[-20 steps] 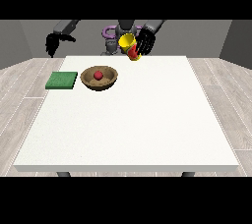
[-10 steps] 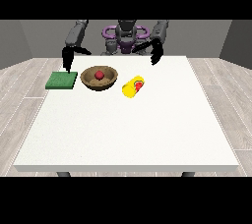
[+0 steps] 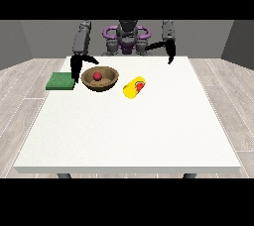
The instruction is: Pick the cup and pour the ball into the bowl, then pick the bowl and place it on the pad
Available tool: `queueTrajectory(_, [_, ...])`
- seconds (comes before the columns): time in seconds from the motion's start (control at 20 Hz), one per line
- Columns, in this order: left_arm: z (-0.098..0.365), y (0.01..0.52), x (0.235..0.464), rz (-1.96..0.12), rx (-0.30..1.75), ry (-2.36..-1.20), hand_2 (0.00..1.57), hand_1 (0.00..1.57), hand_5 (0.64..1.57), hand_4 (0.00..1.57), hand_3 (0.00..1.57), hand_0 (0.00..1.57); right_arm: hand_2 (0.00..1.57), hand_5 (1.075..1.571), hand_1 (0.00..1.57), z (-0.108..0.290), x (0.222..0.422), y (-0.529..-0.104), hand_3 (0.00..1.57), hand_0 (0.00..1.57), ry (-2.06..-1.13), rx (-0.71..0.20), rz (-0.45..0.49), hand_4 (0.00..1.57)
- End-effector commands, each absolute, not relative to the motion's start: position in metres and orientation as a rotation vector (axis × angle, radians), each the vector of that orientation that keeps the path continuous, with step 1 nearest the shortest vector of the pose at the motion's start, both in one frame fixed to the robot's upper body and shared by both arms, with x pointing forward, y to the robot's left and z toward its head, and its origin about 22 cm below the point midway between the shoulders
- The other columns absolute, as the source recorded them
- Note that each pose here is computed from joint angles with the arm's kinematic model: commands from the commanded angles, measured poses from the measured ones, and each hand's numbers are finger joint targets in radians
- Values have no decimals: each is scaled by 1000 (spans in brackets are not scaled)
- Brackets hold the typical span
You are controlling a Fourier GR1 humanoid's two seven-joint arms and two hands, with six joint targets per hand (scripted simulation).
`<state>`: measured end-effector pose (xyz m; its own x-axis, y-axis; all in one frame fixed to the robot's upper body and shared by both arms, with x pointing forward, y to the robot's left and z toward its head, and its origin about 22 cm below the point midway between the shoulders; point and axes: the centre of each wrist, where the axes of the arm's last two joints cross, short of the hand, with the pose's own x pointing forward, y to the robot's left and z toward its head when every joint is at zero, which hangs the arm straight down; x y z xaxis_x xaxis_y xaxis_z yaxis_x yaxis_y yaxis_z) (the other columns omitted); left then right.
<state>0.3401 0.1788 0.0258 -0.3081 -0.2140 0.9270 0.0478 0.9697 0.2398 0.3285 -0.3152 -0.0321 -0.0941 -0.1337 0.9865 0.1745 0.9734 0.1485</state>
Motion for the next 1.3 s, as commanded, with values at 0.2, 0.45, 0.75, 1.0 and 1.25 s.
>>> queueTrajectory(0.2, [33,210,336,-254,109,-1887,0,0,1565,0,0,0,0,1561,0,-59,329,-313,0,0,-1638,-40,-245,194])
queueTrajectory(0.45, [53,205,340,-272,128,-1944,0,0,1566,0,0,0,0,1563,0,-40,355,-314,0,0,-1658,-36,-251,100])
queueTrajectory(0.75, [77,211,338,-288,82,-1984,0,0,1566,0,0,0,0,1547,0,-93,320,-302,0,0,-1462,-56,-426,464])
queueTrajectory(1.0, [77,192,336,-327,33,-2016,0,0,1557,519,0,0,1571,1526,1571,-96,299,-340,1506,1571,-1364,-498,-162,893])
queueTrajectory(1.25, [76,199,340,-326,34,-1964,0,0,1507,762,0,0,1571,1565,1571,-94,295,-347,1397,1571,-1263,-685,-70,916])
